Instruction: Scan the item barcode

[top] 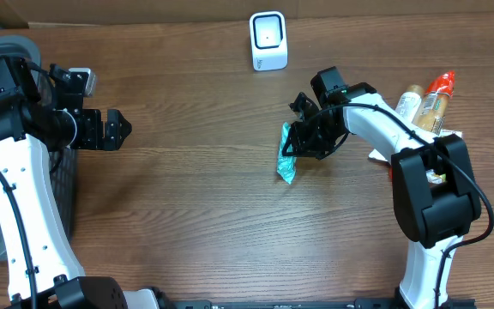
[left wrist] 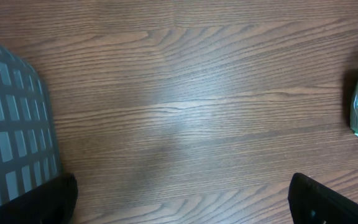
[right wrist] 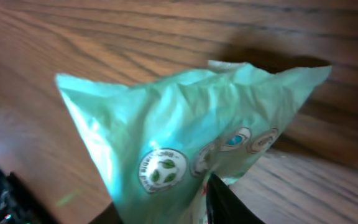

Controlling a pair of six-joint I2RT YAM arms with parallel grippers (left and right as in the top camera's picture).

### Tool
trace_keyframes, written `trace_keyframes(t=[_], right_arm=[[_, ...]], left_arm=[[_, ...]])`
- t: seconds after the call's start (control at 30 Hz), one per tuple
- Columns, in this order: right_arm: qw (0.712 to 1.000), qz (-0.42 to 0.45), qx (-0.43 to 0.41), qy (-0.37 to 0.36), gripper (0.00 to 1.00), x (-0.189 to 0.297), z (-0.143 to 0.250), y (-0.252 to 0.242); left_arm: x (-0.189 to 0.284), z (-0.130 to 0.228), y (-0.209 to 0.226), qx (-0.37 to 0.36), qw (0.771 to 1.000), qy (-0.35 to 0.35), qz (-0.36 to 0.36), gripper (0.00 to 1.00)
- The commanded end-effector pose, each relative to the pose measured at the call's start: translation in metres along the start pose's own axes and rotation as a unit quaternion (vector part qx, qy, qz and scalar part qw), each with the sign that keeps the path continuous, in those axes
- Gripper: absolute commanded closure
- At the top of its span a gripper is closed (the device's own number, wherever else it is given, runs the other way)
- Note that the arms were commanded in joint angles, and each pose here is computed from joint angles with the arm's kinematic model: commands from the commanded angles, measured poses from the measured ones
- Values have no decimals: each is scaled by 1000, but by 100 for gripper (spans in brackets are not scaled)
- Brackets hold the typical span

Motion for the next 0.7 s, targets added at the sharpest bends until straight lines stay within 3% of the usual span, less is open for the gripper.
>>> trace_keyframes(t=[0.0, 0.13, 0.27, 0.33, 0.4, 0.67], right_arm=[[997, 80, -19, -4, 67, 1, 1, -15], [990, 139, -38, -4, 67, 4, 3, -27], [989, 143, -39, 3, 79, 12, 3, -23], [991, 128, -27, 3, 89, 20, 1, -12], [998, 61, 14, -1, 96, 27, -2, 13], [974, -207, 97, -6, 96, 5, 4, 80]], left_arm=[[-2, -1, -1, -12, 1000, -1, 6, 0], [-2, -1, -1, -12, 1000, 0, 6, 0], [-3, -2, -2, -14, 1000, 0, 7, 0], [-3, -2, -2, -14, 1000, 0, 7, 1], [-3, -2, -2, -14, 1000, 0, 7, 0], [-3, -2, -2, -14, 1000, 0, 7, 0]])
Point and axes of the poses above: each gripper's point midway between its finger pads, its own x axis back along the fingers, its own y axis along the line the jaws close on, z = x × y, the point moved 7 cm from there along x, back along the fingers, and after that the axes turned 4 degrees about x, right-handed, at the moved point
